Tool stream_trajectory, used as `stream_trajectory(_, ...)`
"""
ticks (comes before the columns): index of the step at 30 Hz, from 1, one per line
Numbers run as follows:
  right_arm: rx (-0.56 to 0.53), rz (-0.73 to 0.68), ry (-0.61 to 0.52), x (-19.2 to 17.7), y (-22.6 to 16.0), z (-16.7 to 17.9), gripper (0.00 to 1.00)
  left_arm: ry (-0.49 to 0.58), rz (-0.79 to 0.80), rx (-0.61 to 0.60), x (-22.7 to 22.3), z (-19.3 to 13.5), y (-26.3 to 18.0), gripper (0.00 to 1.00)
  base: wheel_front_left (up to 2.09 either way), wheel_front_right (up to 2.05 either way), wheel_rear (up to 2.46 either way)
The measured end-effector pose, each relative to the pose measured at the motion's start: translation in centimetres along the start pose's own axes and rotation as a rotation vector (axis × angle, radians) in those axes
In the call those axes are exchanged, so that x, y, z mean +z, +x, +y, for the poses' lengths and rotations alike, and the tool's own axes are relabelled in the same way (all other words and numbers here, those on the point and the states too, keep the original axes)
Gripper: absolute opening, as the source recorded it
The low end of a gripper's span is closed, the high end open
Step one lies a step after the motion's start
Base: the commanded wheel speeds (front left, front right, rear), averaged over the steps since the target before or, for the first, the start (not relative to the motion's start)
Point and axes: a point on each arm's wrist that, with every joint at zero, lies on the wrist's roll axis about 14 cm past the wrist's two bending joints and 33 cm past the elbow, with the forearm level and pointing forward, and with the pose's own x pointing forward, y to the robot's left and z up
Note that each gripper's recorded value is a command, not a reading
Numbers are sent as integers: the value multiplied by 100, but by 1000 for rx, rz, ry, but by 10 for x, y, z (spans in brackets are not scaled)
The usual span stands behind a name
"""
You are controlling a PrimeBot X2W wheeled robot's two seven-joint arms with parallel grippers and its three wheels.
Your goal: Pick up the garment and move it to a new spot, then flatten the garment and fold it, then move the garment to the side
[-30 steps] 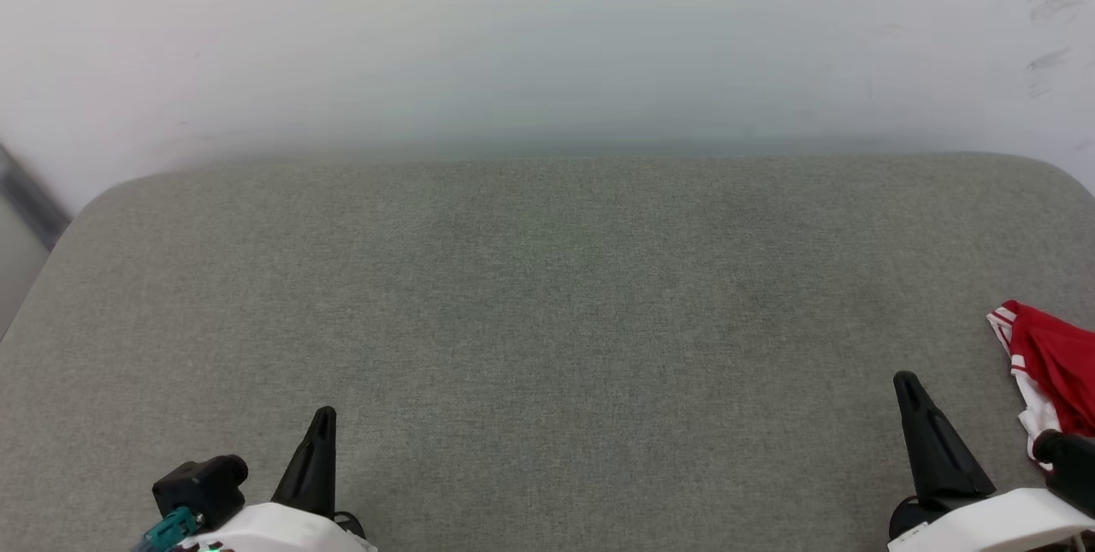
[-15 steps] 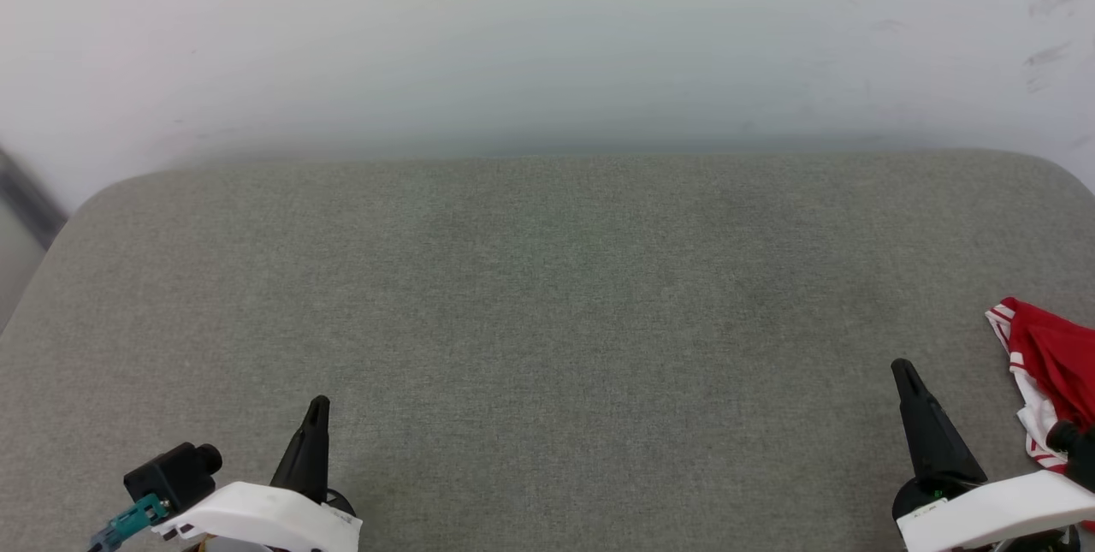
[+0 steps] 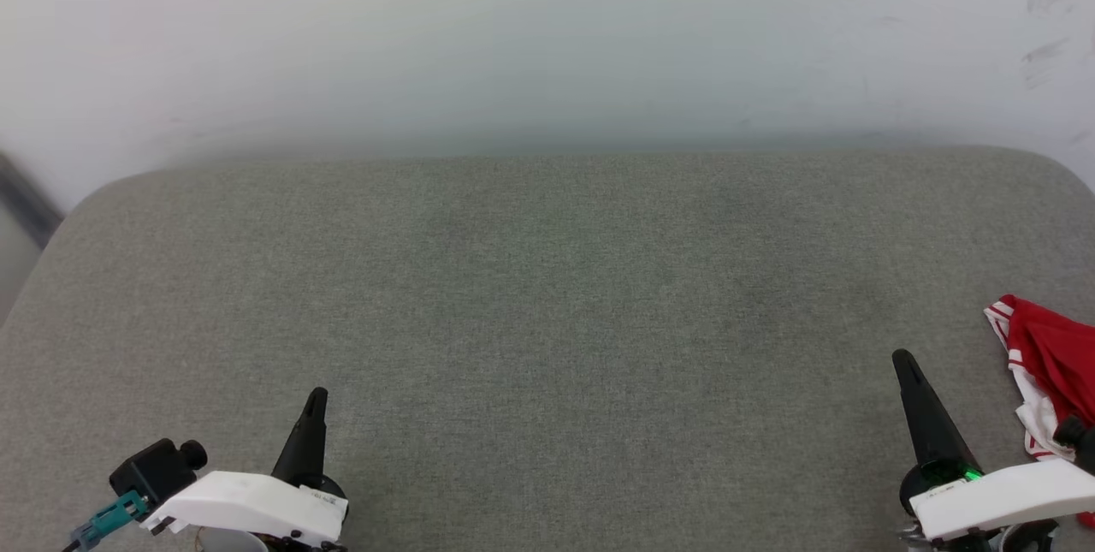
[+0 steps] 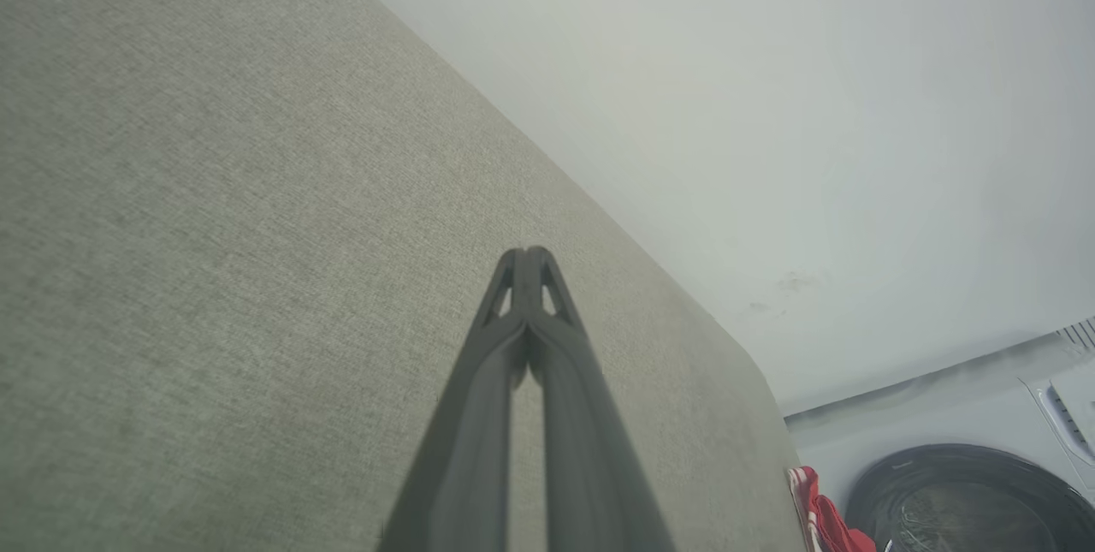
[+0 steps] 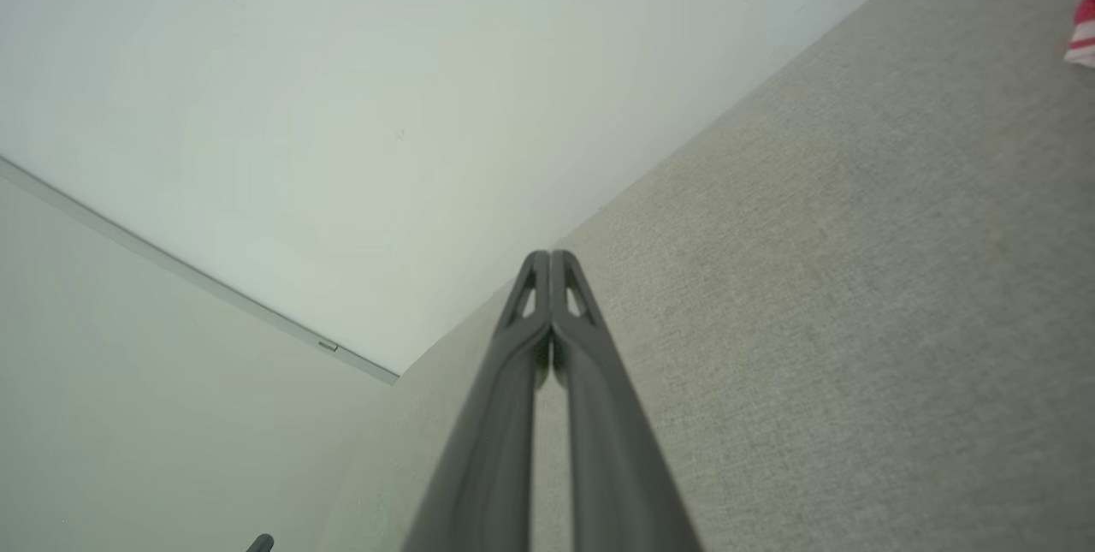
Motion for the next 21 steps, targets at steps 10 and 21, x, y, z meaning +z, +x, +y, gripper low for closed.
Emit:
stream_trajectory(10, -9, -10, 125, 1, 4, -4, 0, -121, 3, 0, 2, 0, 5, 0, 0, 0, 0)
stream_trajectory(21, -24, -14, 249, 0, 7, -10, 0, -245, 3, -3, 3, 0, 9, 0, 0, 0, 0)
